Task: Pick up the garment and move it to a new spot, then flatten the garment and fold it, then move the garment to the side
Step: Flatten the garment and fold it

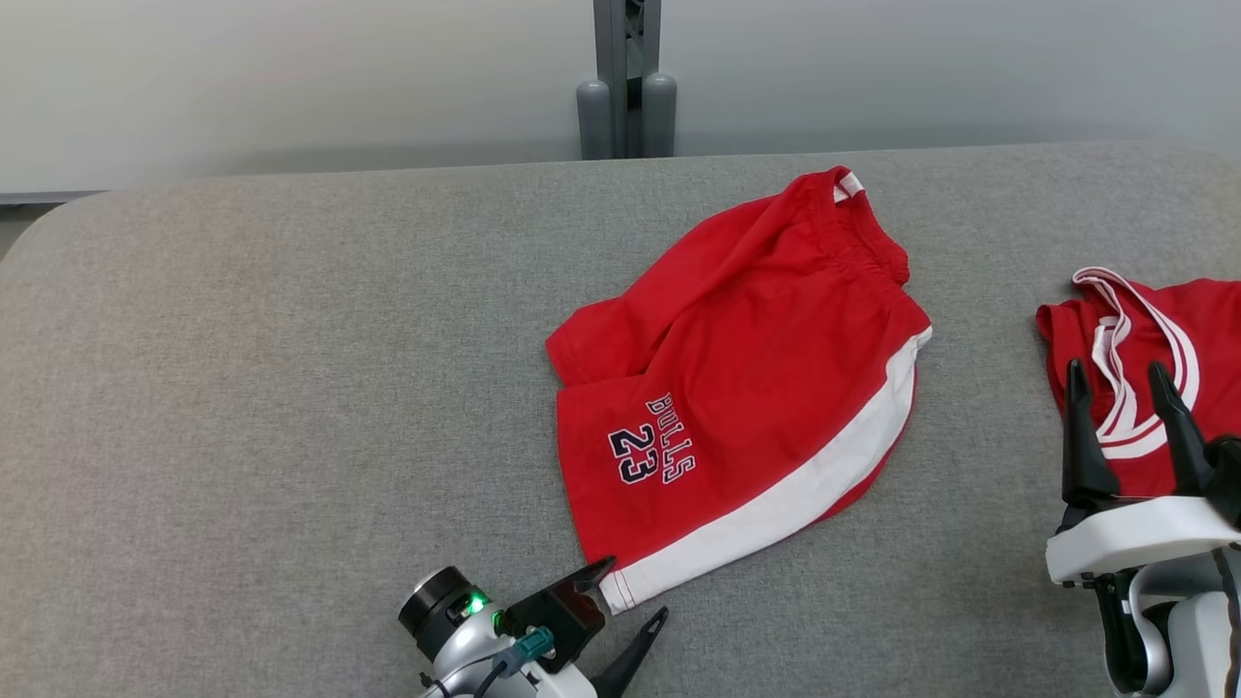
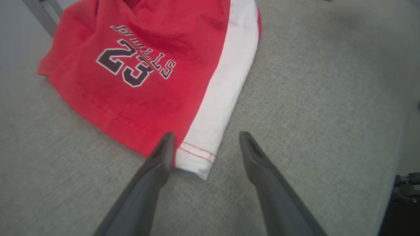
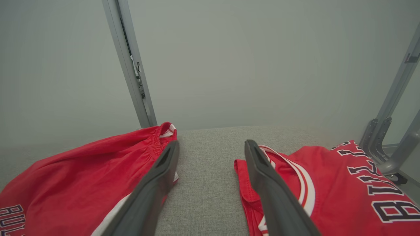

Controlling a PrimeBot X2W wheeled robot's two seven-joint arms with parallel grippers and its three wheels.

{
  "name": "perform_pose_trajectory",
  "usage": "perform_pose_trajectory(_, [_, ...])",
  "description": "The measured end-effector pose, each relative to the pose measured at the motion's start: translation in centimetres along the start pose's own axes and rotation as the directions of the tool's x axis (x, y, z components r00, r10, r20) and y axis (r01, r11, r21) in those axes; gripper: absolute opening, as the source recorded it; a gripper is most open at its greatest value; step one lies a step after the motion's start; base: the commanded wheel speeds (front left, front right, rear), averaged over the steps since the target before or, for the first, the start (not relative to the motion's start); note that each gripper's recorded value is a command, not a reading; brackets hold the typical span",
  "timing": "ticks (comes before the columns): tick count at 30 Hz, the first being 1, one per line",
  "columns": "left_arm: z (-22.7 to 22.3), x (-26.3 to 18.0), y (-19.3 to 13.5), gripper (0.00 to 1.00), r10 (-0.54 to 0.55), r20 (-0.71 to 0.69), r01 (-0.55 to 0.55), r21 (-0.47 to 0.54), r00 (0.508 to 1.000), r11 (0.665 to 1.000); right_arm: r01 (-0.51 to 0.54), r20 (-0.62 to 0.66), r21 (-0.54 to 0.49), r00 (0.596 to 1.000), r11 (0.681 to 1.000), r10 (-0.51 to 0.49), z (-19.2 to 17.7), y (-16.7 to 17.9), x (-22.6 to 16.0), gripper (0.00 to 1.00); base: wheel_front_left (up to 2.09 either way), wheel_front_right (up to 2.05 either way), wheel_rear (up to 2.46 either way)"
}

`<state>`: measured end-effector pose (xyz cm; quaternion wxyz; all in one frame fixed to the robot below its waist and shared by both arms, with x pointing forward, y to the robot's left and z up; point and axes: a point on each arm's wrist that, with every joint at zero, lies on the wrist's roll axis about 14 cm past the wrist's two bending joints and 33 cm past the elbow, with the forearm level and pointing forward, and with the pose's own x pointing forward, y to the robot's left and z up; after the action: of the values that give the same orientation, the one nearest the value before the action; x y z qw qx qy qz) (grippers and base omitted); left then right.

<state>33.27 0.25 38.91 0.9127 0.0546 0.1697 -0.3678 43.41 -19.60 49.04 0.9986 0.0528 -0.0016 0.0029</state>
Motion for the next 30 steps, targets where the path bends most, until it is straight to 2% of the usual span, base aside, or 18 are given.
perform_pose_trajectory(3, [-0.5, 0.2, 0.1, 1.00, 0.000, -0.022, 0.000, 0.001, 1.000, 1.000, 0.005, -0.002, 0.001, 1.000, 1.000, -0.005, -0.1, -0.1, 0.0, 1.00, 0.00, 0.00, 0.00])
perform_pose_trajectory(4, [-0.9, 0.2, 0.0, 0.75, 0.000, -0.035, 0.000, -0.002, 0.999, 1.000, 0.005, -0.001, 0.002, 1.000, 1.000, -0.005, 0.0, -0.2, 0.1, 1.00, 0.00, 0.00, 0.00])
perform_pose_trajectory(5, [-1.3, 0.1, 0.0, 0.44, 0.002, -0.047, -0.002, -0.003, 0.999, 1.000, 0.006, 0.001, 0.003, 1.000, 1.000, -0.006, 0.0, -0.2, 0.2, 1.00, 0.00, 0.00, 0.00])
perform_pose_trajectory(6, [-1.5, 0.1, 0.1, 0.29, 0.006, -0.055, -0.006, 0.001, 0.998, 1.000, 0.007, 0.002, 0.003, 1.000, 1.000, -0.007, 0.1, -0.2, 0.2, 1.00, 0.00, 0.00, 0.00])
perform_pose_trajectory(7, [-1.5, 0.2, 0.2, 0.00, 0.008, -0.058, -0.008, 0.008, 0.998, 1.000, 0.008, 0.003, 0.004, 1.000, 1.000, -0.008, 0.1, -0.2, 0.3, 1.00, 0.00, 0.00, 0.00])
perform_pose_trajectory(20, [-0.1, -0.4, 1.9, 0.00, 0.097, 0.005, -0.097, -0.001, 0.995, 0.995, -0.007, -0.018, 0.015, 1.000, 1.000, 0.007, -0.3, 0.6, 0.4, 1.00, 0.00, 0.00, 0.00])
perform_pose_trajectory(30, [1.2, -2.5, 5.7, 0.00, 0.262, 0.066, -0.261, -0.012, 0.963, 0.965, -0.096, -0.192, 0.026, 0.976, 0.995, 0.099, -3.8, 3.5, 1.1, 1.00, 0.00, 0.00, 0.00])
